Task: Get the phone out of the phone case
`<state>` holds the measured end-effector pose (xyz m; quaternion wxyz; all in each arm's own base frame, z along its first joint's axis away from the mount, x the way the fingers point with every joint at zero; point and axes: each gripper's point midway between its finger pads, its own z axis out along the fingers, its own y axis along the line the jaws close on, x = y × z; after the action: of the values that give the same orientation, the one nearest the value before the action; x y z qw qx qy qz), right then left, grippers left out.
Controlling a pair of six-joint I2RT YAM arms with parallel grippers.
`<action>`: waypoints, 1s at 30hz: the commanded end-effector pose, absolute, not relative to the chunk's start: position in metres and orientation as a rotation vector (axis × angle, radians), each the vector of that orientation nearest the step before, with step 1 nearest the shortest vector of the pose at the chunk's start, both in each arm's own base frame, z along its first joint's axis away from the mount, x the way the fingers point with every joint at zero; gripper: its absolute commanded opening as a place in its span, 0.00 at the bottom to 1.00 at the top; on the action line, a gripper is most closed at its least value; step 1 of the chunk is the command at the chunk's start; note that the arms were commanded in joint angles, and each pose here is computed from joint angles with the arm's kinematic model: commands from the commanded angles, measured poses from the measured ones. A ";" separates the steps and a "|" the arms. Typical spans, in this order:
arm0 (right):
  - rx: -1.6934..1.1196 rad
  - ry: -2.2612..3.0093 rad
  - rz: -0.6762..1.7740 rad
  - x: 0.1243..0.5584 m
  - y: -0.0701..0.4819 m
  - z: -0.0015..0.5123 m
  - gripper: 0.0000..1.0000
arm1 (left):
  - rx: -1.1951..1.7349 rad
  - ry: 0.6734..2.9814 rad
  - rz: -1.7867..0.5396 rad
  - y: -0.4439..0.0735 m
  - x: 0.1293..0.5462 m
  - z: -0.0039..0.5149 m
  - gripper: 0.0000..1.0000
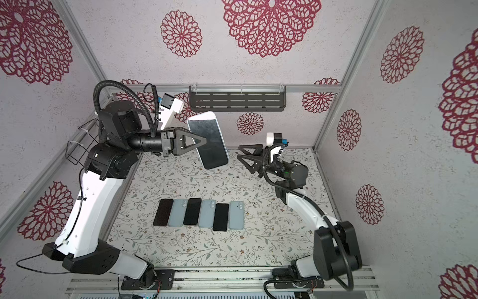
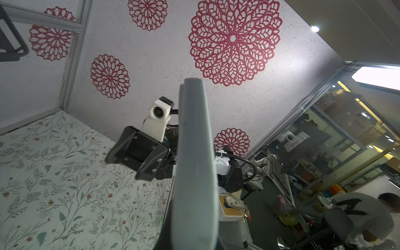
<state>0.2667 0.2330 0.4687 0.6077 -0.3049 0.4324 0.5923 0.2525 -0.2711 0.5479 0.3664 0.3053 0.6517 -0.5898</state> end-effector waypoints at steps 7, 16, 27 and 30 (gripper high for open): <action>-0.105 1.467 1.205 0.286 0.186 0.423 0.65 | 0.364 1.773 -1.681 -0.288 0.336 0.508 0.00; 0.070 1.383 1.454 0.259 0.182 0.402 0.68 | 0.317 1.766 -1.930 -0.330 0.341 0.488 0.00; 0.083 1.287 1.577 0.257 0.187 0.404 0.68 | 0.310 1.758 -2.015 -0.343 0.337 0.477 0.00; 0.086 1.269 1.595 0.256 0.187 0.407 0.68 | 0.305 1.759 -2.018 -0.344 0.338 0.474 0.00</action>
<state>0.2675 0.1929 0.3743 0.5022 0.0454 0.5837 0.6365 0.3513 -0.3485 0.4476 0.1954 0.0820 0.6668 -0.7144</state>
